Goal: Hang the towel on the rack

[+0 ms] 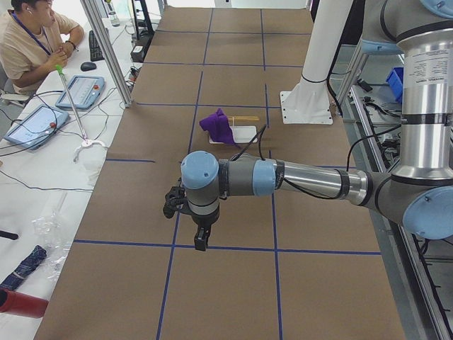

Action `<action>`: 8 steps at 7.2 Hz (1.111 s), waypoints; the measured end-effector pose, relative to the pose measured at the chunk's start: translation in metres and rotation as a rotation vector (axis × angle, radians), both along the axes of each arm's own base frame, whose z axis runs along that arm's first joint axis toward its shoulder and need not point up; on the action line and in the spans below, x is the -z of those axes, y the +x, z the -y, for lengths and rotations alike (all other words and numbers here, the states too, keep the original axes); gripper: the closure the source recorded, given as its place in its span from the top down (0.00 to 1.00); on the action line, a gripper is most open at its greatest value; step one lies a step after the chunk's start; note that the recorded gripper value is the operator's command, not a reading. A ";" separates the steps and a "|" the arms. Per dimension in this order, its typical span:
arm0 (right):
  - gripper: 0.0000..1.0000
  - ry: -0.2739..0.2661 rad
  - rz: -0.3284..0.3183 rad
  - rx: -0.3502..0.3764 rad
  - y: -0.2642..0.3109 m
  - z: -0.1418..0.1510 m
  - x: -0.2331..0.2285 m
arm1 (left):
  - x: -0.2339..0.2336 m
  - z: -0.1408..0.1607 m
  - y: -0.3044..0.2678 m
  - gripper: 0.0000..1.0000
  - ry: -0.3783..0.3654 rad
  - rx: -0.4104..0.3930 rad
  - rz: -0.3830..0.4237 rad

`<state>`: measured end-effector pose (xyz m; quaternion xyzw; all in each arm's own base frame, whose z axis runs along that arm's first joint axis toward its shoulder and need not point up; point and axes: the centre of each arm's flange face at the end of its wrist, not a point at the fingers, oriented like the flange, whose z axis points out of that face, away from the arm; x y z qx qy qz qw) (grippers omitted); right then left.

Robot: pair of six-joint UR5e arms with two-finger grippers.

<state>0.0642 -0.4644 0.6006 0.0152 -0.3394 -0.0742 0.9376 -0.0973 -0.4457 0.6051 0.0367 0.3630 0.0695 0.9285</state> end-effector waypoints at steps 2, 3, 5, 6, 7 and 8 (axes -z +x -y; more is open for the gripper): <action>1.00 -0.001 0.001 0.001 0.000 0.000 0.000 | 0.003 0.001 0.000 1.00 0.006 -0.001 0.000; 1.00 -0.001 0.001 0.002 -0.001 0.000 0.000 | 0.001 0.002 0.000 1.00 0.002 -0.001 0.000; 1.00 -0.002 0.003 0.002 -0.001 0.000 0.000 | -0.004 0.001 0.000 1.00 -0.009 -0.001 -0.001; 1.00 -0.002 0.003 0.002 -0.001 0.000 0.000 | -0.006 0.000 0.000 1.00 -0.012 0.000 -0.001; 1.00 -0.002 0.004 0.002 -0.001 0.000 0.000 | -0.006 0.000 0.000 1.00 -0.013 0.000 -0.001; 1.00 -0.001 0.005 0.001 -0.002 0.000 0.000 | -0.007 0.000 0.000 1.00 -0.014 0.000 0.000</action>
